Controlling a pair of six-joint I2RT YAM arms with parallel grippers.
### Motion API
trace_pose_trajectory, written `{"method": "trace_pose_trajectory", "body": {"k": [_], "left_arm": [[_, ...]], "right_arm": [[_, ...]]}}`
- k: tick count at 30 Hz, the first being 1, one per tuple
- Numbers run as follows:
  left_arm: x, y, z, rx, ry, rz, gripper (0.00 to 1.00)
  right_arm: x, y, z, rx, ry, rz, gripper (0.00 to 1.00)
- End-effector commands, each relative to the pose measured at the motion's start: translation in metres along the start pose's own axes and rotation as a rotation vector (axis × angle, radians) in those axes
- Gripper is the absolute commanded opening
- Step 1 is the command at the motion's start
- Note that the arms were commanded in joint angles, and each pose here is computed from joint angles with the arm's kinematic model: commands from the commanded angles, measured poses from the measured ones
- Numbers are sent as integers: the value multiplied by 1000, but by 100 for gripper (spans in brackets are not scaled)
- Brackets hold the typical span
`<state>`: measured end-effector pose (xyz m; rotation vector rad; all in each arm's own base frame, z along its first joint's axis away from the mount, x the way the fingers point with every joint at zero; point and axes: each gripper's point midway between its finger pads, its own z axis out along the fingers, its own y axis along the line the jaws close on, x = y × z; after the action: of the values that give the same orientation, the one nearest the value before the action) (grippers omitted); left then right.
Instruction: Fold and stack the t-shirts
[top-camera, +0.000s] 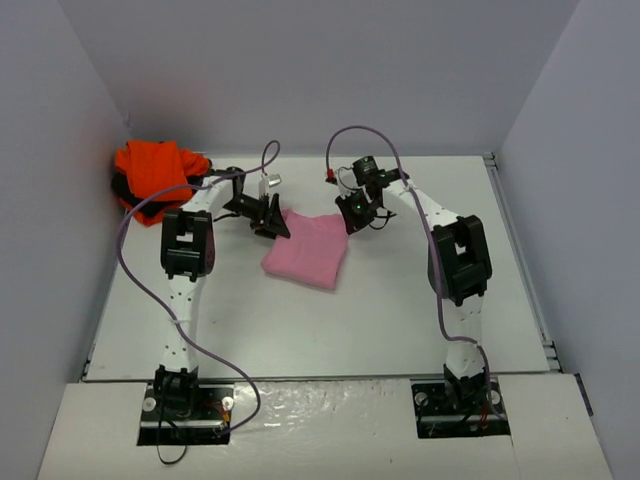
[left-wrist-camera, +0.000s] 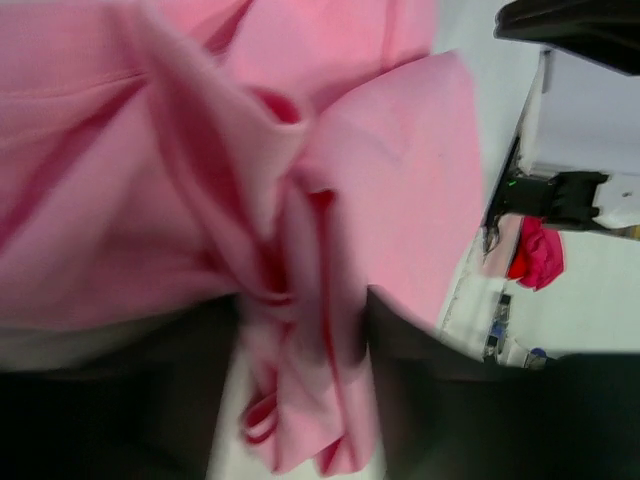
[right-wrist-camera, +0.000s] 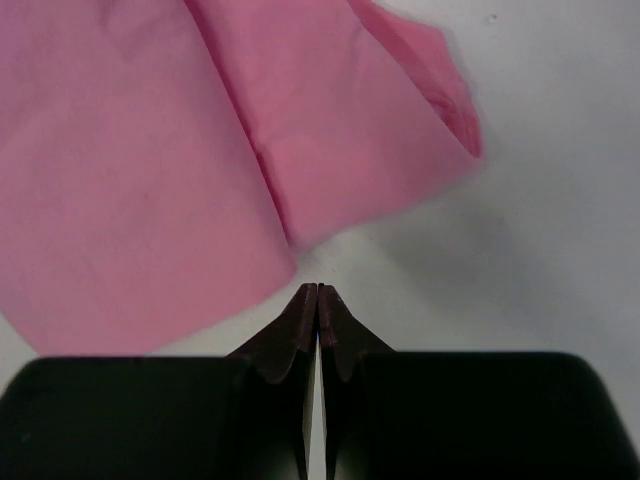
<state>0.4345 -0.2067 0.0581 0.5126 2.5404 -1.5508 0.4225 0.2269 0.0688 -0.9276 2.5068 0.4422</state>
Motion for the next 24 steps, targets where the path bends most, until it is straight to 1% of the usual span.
{"method": "trace_pose_trajectory", "body": {"k": [1, 2, 5, 9, 10, 15, 16, 18, 20, 21, 24], "left_arm": [[17, 19, 6, -48, 57, -10, 7], [17, 21, 7, -55, 58, -15, 0], [9, 23, 6, -72, 31, 6, 0], [-9, 4, -14, -121, -23, 77, 0], [-9, 5, -14, -127, -22, 78, 0], [-58, -52, -91, -222, -200, 232, 0], [-65, -56, -112, -238, -241, 231, 0], [-77, -82, -143, -233, -301, 264, 0], [-89, -95, -193, -249, -419, 278, 0], [-94, -99, -207, -264, -461, 297, 0], [-96, -106, -233, -291, -527, 305, 0]], "right_arm": [[-27, 25, -4, 10, -41, -77, 0], [-27, 27, -2, 18, -34, -89, 0], [-26, 30, 2, 39, -20, -110, 0], [-30, 23, 0, 85, -16, -128, 0], [-30, 22, -1, 92, -13, -130, 0], [-43, 7, -21, 157, -46, -137, 0], [-46, 2, -28, 169, -60, -133, 0], [-50, -5, -38, 184, -78, -127, 0], [-50, -13, -46, 194, -89, -115, 0], [-48, -15, -48, 198, -88, -112, 0], [-47, -17, -55, 193, -100, -103, 0]]}}
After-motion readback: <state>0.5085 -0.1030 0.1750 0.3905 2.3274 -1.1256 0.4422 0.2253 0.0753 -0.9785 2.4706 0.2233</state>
